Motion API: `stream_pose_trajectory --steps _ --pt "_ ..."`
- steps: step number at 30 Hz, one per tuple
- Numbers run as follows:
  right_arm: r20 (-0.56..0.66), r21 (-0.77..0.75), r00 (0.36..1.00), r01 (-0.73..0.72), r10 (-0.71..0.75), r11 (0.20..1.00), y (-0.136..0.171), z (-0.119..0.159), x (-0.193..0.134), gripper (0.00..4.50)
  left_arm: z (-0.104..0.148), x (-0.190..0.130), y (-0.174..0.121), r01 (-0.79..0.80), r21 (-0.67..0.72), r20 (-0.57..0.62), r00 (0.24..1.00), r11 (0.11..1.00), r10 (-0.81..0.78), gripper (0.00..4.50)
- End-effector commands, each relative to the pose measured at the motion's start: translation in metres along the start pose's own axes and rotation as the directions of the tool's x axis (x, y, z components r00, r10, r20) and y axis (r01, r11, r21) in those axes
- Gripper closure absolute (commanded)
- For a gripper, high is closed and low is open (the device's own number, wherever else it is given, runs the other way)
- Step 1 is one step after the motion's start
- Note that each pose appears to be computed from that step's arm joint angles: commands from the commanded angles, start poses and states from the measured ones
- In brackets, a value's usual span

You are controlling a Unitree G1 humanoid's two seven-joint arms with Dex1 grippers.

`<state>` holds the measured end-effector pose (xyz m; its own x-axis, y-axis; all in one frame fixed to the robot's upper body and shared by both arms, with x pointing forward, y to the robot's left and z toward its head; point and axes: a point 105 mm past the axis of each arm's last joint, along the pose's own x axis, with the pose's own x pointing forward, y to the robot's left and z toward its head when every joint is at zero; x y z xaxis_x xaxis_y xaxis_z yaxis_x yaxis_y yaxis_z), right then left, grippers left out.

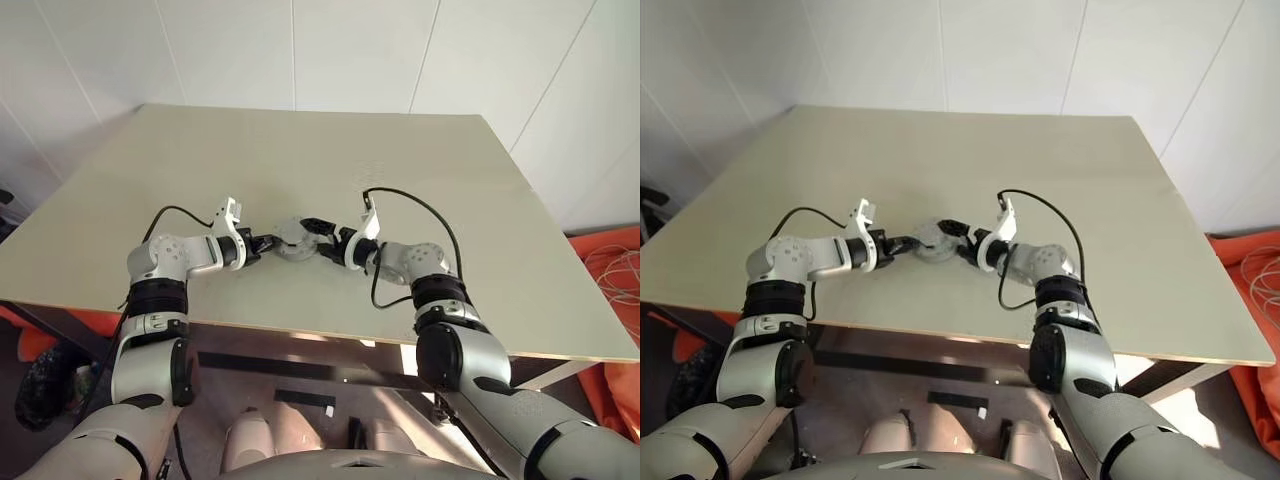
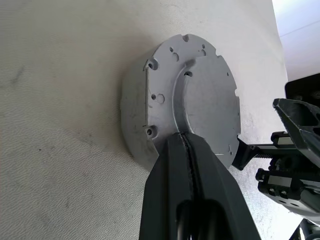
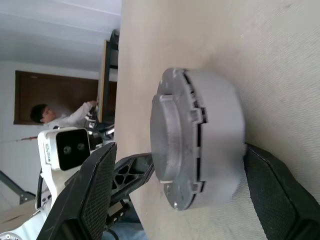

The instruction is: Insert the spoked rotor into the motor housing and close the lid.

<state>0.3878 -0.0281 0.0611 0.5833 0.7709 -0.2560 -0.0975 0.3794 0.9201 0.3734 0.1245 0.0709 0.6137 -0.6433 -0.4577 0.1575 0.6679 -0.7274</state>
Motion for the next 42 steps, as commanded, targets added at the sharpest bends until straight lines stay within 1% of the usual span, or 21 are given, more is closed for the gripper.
stream_pose_trajectory --steps 1,15,20,27,38,41,42 --pt "-0.021 -0.014 0.999 -0.040 0.040 0.999 0.015 -0.003 0.009 0.04 -0.018 0.000 0.018 -0.080 -0.029 -0.067 0.995 0.996 0.078 4.50" --pt "-0.006 -0.016 1.000 -0.031 0.031 0.999 0.013 -0.001 0.012 0.04 -0.018 -0.002 0.018 -0.083 -0.036 -0.058 0.995 0.996 0.081 4.50" --pt "-0.008 -0.020 0.999 -0.046 0.046 0.999 0.018 -0.004 0.017 0.04 -0.018 -0.002 0.018 -0.085 -0.033 -0.058 0.995 0.996 0.082 4.50" --pt "-0.047 -0.029 0.994 -0.104 0.102 0.994 0.030 -0.010 0.021 0.04 -0.017 -0.004 0.020 -0.089 -0.033 -0.053 0.995 0.995 0.088 4.50" --pt "-0.038 -0.031 0.993 -0.111 0.110 0.993 0.031 -0.009 0.021 0.04 -0.016 -0.004 0.020 -0.091 -0.033 -0.051 0.995 0.995 0.089 4.50" --pt "-0.018 -0.028 0.995 -0.103 0.103 0.994 0.030 -0.006 0.022 0.62 -0.016 -0.004 0.019 -0.089 -0.031 -0.052 0.995 0.996 0.088 4.50" --pt "-0.016 -0.028 0.994 -0.104 0.104 0.994 0.031 -0.006 0.022 0.91 -0.016 -0.004 0.019 -0.089 -0.031 -0.053 0.995 0.996 0.088 4.50"
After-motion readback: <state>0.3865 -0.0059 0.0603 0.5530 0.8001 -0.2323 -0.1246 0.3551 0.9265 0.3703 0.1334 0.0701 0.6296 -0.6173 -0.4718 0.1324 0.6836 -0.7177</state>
